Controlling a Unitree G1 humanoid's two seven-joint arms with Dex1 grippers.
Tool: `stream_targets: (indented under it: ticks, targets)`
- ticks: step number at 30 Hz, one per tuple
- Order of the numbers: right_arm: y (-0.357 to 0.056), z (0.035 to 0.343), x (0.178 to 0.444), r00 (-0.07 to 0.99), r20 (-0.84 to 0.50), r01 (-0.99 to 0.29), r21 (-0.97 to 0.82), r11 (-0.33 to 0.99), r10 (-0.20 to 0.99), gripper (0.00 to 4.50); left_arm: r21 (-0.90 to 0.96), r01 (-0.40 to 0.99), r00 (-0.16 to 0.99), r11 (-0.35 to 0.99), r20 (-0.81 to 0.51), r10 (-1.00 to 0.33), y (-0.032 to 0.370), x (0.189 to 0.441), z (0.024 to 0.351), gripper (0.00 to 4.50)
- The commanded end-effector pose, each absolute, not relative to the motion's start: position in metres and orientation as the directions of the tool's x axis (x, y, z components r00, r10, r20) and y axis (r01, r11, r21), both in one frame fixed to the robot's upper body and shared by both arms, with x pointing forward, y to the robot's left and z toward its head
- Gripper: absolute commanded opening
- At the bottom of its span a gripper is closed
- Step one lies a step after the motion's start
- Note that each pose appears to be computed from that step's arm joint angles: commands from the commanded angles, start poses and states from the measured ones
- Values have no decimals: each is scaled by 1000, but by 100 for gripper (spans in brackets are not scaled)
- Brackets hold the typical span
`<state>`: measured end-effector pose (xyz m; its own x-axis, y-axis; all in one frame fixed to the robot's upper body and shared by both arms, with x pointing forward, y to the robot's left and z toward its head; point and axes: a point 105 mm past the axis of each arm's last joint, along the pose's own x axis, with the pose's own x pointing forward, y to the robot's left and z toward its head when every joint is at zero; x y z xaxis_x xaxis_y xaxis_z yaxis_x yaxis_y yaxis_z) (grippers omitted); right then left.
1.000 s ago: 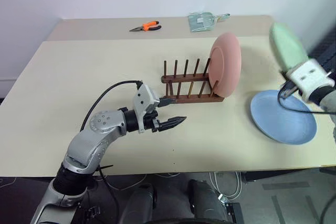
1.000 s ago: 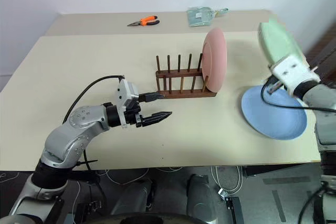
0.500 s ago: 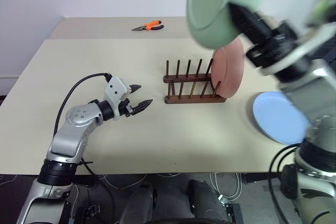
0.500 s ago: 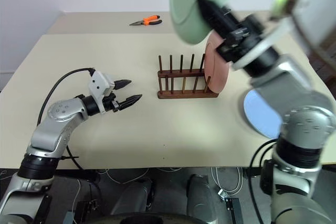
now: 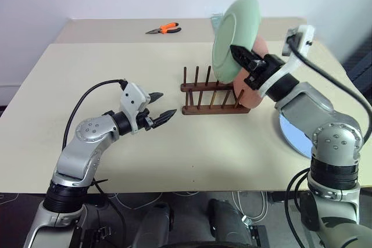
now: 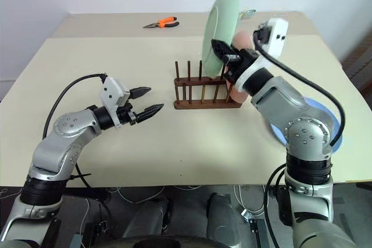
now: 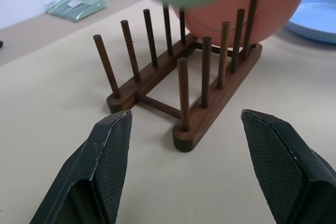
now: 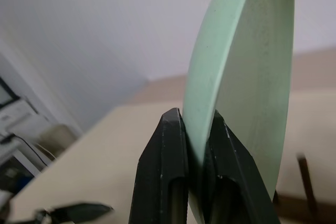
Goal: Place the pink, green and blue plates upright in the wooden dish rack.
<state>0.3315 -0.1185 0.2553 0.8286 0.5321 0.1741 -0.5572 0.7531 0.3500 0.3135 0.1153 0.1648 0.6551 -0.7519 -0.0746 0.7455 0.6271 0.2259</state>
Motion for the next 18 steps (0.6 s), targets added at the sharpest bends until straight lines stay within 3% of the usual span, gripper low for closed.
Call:
stream_targets:
  ticks: [1, 6, 10, 12, 16, 17, 18]
  targets:
    - [-115, 258, 330, 822, 170, -568, 314, 761, 543, 82, 252, 747, 642, 615, -36, -766, 111, 310, 177, 342]
    - [-119, 269, 331, 829, 189, -550, 109, 828, 526, 314, 247, 752, 637, 611, -32, -771, 110, 312, 176, 342]
    - [-133, 307, 314, 780, 281, -534, -167, 829, 559, 314, 242, 760, 628, 603, -37, -777, 110, 311, 172, 342]
    - [-153, 324, 306, 771, 304, -517, -215, 829, 559, 314, 239, 765, 624, 599, -39, -781, 110, 311, 170, 342]
    - [-215, 334, 297, 839, 300, -406, -208, 890, 453, 446, 232, 781, 605, 581, -45, -795, 106, 311, 166, 342]
    - [-223, 332, 296, 851, 293, -390, -206, 898, 437, 446, 231, 783, 601, 577, -45, -798, 106, 311, 165, 342]
    - [-243, 311, 294, 898, 211, -343, -216, 914, 387, 446, 230, 796, 585, 560, -57, -809, 103, 311, 162, 342]
